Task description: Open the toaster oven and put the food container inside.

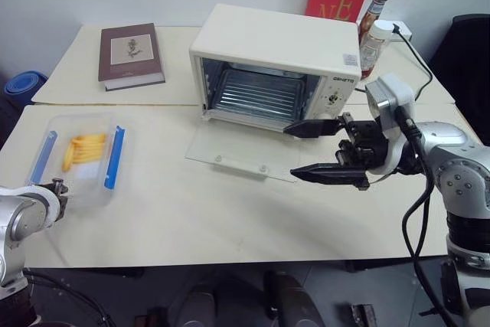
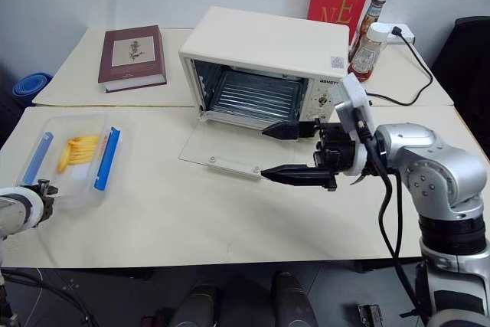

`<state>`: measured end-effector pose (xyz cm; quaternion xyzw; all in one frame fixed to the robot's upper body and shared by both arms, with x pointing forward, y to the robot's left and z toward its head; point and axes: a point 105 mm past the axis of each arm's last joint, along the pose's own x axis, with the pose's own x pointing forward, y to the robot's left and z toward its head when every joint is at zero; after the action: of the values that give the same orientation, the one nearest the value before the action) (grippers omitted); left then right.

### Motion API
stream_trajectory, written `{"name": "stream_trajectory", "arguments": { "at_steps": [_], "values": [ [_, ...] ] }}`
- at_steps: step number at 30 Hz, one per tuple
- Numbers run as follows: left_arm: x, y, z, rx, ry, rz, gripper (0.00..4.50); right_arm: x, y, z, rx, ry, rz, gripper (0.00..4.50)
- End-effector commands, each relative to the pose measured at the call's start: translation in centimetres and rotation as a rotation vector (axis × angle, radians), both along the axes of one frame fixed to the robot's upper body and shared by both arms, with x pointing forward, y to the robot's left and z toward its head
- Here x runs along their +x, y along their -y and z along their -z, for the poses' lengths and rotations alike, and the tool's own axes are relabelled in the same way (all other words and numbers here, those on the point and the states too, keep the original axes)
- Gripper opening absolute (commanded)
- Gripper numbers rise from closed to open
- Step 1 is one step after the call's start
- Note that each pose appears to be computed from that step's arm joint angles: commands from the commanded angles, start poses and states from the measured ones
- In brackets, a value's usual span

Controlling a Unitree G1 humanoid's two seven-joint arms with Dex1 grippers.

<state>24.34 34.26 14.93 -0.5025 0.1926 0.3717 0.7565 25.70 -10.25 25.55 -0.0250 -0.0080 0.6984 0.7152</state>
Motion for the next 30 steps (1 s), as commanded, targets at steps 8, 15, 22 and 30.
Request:
{"name": "stream_trajectory", "arguments": {
  "at_steps": [8, 15, 22, 30],
  "values": [
    [-0.8, -1.8, 0.6, 0.103, -0.128, 0.042, 0.04, -0.3, 0.9, -1.0, 0.02, 0.041, 0.055, 4.5],
    [0.4, -3.5, -2.3, 0.301, -0.153, 0.267, 0.04, -0.2, 2.1, -0.5, 0.01, 0.025, 0.098, 4.5],
    [2.6, -0.8, -6.6, 0.457, -0.111, 0.768, 0.04, 0.1, 3.8, 0.5, -0.001, 0.006, 0.164, 4.5],
    [6.8, 5.9, -9.4, 0.531, -0.046, 1.193, 0.04, -1.4, 4.9, 2.2, -0.033, 0.012, 0.217, 4.5]
  ]
}}
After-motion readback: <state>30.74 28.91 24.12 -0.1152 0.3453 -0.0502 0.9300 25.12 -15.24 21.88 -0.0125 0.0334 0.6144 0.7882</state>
